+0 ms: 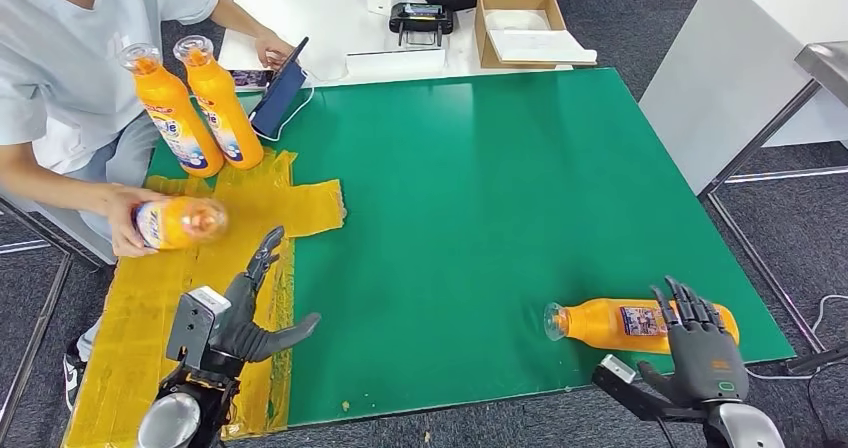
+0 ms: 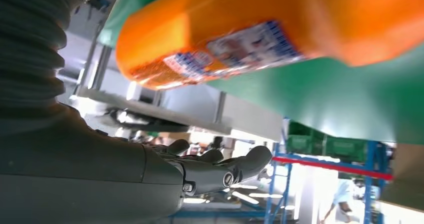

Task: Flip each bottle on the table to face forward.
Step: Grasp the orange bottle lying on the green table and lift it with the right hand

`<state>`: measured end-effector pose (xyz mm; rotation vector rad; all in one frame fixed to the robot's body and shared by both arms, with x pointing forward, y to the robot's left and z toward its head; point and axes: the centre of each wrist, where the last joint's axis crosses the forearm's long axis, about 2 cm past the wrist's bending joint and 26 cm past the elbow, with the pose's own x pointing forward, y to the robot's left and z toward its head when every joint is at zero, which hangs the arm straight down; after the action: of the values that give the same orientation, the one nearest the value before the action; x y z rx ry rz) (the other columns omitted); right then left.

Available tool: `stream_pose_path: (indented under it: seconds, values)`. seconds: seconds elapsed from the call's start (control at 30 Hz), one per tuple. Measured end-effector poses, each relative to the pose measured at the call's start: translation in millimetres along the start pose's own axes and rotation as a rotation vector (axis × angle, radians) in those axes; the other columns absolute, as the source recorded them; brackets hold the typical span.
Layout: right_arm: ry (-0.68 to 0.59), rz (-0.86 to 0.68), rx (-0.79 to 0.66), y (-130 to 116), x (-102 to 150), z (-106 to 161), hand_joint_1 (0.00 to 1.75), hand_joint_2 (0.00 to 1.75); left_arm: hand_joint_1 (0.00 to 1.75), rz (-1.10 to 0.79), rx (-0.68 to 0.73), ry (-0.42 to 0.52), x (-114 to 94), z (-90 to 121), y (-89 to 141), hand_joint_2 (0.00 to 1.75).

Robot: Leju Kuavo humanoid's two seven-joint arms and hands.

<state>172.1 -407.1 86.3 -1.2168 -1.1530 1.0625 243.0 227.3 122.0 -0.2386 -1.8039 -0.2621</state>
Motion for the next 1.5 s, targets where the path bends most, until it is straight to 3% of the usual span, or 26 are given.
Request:
stream_pose_path:
  seconds: [0.47, 0.97, 1.0, 1.1, 1.17, 1.5]
  values:
    - [0.021, 0.068, 0.083, 11, -37, -27, 0.0, 1.75, 0.0, -0.014, -0.004, -0.006, -1, -8, -1, 1.75]
    - [-0.006, 0.049, 0.171, 23, -48, -48, 0.01, 1.75, 0.0, -0.013, -0.015, -0.014, -1, -18, 0, 1.75]
    - [-0.014, 0.045, 0.179, 24, -48, -50, 0.35, 1.75, 0.0, -0.012, -0.017, -0.015, -1, -18, -1, 1.75]
    - [-0.032, 0.044, 0.211, 26, -49, -56, 1.64, 1.75, 0.0, -0.008, -0.022, -0.017, -1, -20, -1, 1.75]
    - [-0.039, 0.045, 0.234, 28, -49, -58, 1.75, 1.75, 0.0, -0.005, -0.027, -0.016, -1, -21, -2, 1.75]
    - [-0.081, -0.073, 0.357, 27, -58, -66, 1.75, 1.75, 0.0, 0.002, -0.041, -0.01, -3, -24, -4, 1.75]
